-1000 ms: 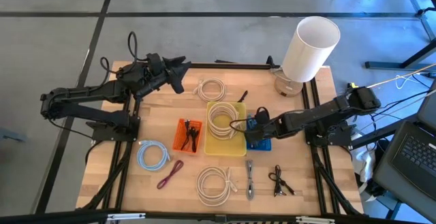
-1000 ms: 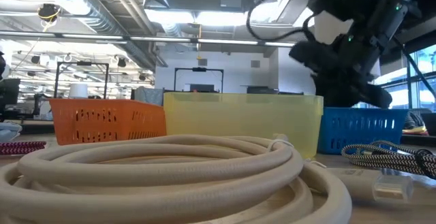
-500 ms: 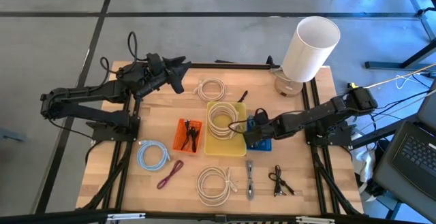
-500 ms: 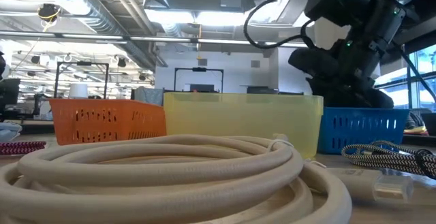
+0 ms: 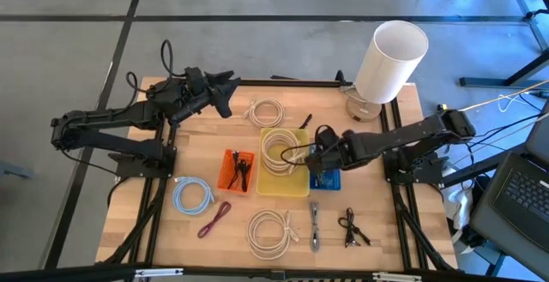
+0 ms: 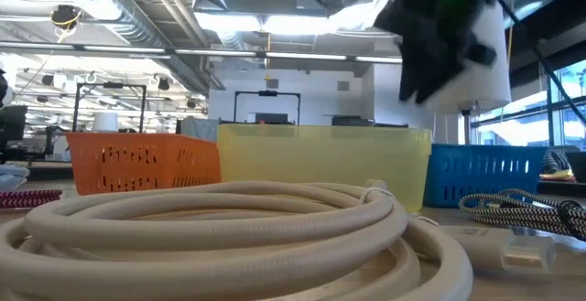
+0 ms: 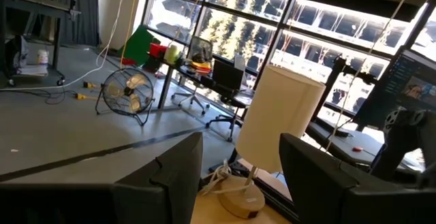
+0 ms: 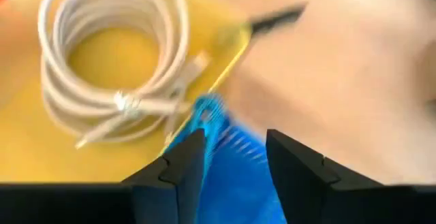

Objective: Pick & Place USB Port
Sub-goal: Put the white usb cable into the yellow bin

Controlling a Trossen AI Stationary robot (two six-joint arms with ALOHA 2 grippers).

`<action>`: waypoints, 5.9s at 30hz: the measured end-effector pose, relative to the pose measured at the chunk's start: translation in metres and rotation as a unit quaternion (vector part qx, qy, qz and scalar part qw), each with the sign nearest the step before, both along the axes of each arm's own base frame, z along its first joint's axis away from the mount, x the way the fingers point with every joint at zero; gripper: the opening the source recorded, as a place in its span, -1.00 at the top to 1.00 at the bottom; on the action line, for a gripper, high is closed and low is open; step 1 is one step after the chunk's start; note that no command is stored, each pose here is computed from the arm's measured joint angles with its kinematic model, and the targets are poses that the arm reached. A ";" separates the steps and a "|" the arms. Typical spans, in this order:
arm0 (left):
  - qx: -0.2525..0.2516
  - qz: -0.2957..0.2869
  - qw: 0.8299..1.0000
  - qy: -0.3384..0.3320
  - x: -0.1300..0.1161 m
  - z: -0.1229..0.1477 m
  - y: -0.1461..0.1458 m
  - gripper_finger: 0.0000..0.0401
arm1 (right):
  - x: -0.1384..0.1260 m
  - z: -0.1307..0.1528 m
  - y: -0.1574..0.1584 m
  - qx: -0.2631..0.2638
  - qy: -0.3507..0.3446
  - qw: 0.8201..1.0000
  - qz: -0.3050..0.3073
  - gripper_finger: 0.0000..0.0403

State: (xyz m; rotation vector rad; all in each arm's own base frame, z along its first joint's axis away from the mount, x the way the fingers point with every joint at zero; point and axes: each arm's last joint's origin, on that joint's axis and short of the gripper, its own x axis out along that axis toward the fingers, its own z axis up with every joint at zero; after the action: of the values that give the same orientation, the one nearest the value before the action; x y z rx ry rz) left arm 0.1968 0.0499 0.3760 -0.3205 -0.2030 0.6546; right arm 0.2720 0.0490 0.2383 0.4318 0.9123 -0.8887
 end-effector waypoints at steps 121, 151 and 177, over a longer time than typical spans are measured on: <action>-0.334 -0.030 0.839 0.429 0.130 -0.198 0.175 0.75 | 0.005 0.052 -0.189 0.010 0.005 0.990 0.140 0.26; -0.128 -0.242 0.798 0.537 0.151 -0.010 -0.032 0.75 | -0.027 0.073 -0.187 -0.072 0.045 0.993 0.078 0.26; -0.110 -0.302 0.718 0.617 0.202 -0.132 -0.034 0.75 | -0.031 0.069 -0.182 -0.040 0.068 0.993 0.091 0.26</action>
State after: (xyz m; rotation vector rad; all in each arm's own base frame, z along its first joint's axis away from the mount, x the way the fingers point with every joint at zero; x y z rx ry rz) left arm 0.3984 0.0160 0.2441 -0.1019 1.2510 0.1216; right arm 0.2406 -0.1333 0.3070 0.2167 1.0211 -0.7911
